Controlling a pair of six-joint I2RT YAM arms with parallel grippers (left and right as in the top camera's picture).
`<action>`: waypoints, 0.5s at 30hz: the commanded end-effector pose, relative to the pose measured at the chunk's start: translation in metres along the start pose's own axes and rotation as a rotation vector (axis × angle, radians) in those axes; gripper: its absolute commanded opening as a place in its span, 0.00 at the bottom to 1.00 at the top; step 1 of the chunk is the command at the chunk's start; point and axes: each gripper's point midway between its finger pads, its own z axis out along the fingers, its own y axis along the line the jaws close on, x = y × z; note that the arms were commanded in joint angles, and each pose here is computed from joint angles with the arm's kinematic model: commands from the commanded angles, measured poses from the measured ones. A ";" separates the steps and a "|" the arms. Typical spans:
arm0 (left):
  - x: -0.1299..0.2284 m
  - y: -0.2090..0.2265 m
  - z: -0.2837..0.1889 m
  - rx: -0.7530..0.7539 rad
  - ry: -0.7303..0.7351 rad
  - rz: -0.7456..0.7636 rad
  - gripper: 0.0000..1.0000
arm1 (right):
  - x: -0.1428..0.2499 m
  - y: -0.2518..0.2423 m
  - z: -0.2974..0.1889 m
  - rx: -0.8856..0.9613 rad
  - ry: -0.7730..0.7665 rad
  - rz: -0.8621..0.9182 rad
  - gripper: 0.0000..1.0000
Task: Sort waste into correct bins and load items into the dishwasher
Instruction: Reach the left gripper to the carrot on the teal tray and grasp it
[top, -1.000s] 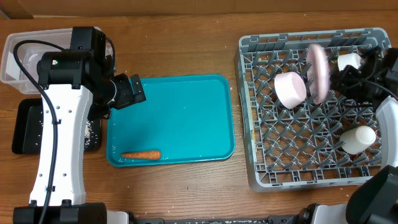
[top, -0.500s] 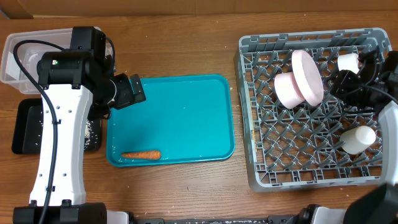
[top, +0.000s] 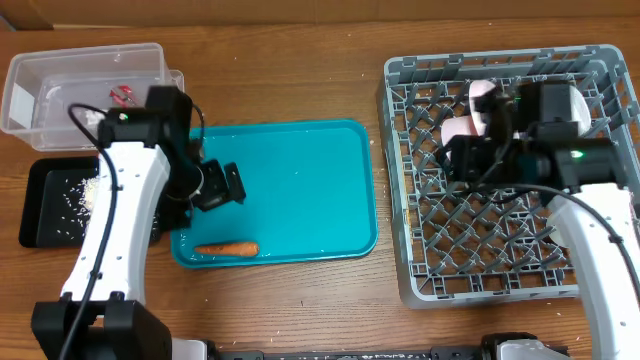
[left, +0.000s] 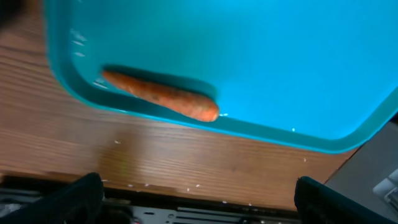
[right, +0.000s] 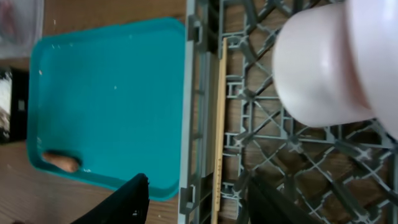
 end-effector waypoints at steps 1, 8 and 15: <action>0.021 -0.012 0.025 0.071 0.098 -0.044 1.00 | 0.000 0.005 0.007 0.045 0.012 -0.054 0.58; 0.030 -0.007 0.064 0.080 0.146 -0.171 1.00 | 0.008 0.001 0.018 0.050 0.069 -0.032 0.58; 0.026 -0.005 0.094 0.096 0.122 -0.274 1.00 | 0.010 0.001 0.020 0.052 0.077 -0.028 0.58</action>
